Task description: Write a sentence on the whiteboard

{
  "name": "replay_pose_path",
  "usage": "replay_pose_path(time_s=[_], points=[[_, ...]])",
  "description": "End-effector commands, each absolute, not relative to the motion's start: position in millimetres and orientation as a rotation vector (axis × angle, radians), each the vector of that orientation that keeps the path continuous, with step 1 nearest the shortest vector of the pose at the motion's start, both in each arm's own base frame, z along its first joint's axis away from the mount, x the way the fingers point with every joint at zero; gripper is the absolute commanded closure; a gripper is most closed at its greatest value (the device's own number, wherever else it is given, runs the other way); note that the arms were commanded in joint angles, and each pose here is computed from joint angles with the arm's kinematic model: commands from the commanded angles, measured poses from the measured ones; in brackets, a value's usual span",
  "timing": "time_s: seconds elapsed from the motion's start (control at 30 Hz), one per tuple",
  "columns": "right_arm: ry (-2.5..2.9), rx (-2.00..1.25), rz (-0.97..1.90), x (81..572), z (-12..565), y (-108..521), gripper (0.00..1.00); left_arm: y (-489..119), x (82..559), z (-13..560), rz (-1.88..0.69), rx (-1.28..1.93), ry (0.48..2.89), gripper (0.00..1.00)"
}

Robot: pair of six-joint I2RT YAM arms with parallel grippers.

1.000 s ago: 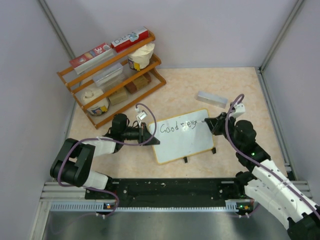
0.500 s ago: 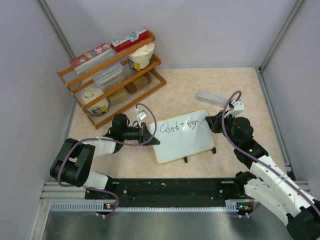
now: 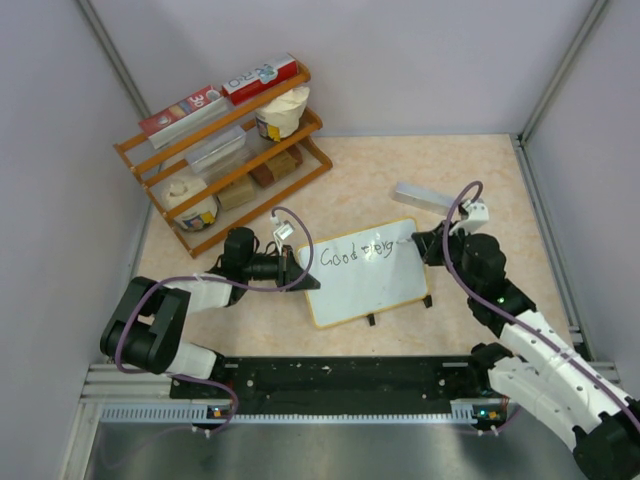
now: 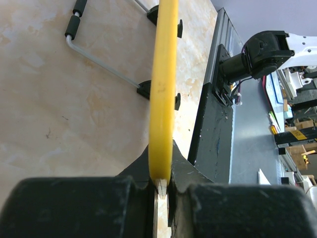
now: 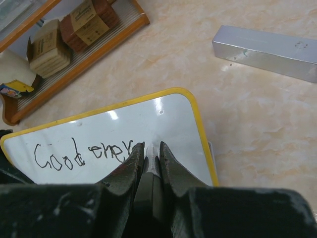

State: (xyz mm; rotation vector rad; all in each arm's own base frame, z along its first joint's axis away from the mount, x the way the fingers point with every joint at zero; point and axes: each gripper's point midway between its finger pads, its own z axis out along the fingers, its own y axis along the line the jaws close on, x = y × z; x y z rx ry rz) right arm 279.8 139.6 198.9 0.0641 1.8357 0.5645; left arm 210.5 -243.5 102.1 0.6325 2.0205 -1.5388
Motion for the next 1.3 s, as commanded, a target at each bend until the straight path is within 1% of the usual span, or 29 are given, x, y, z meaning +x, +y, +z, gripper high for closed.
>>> replay_pose_path(time_s=[0.0, 0.2, 0.53, 0.7, 0.9, 1.27], points=[[1.819, 0.07, 0.545, 279, 200, 133, 1.0, -244, 220, 100, -1.447, 0.661, 1.997, 1.0], [1.831, 0.071, 0.557, 276, 193, 134, 1.0, -245, 220, 101, -1.447, 0.664, 1.994, 1.0], [1.719, 0.063, 0.623, 282, 239, 142, 1.0, -245, 220, 100, -1.446, 0.664, 1.998, 1.0], [1.7, 0.071, 0.612, 285, 247, 141, 1.0, -246, 220, 100, -1.449, 0.667, 1.998, 1.0], [1.718, 0.071, 0.609, 291, 242, 144, 1.0, -246, 220, 99, -1.449, 0.666, 2.001, 1.0], [1.782, 0.096, 0.561, 290, 214, 137, 1.0, -246, 220, 100, -1.447, 0.667, 1.999, 1.0]])
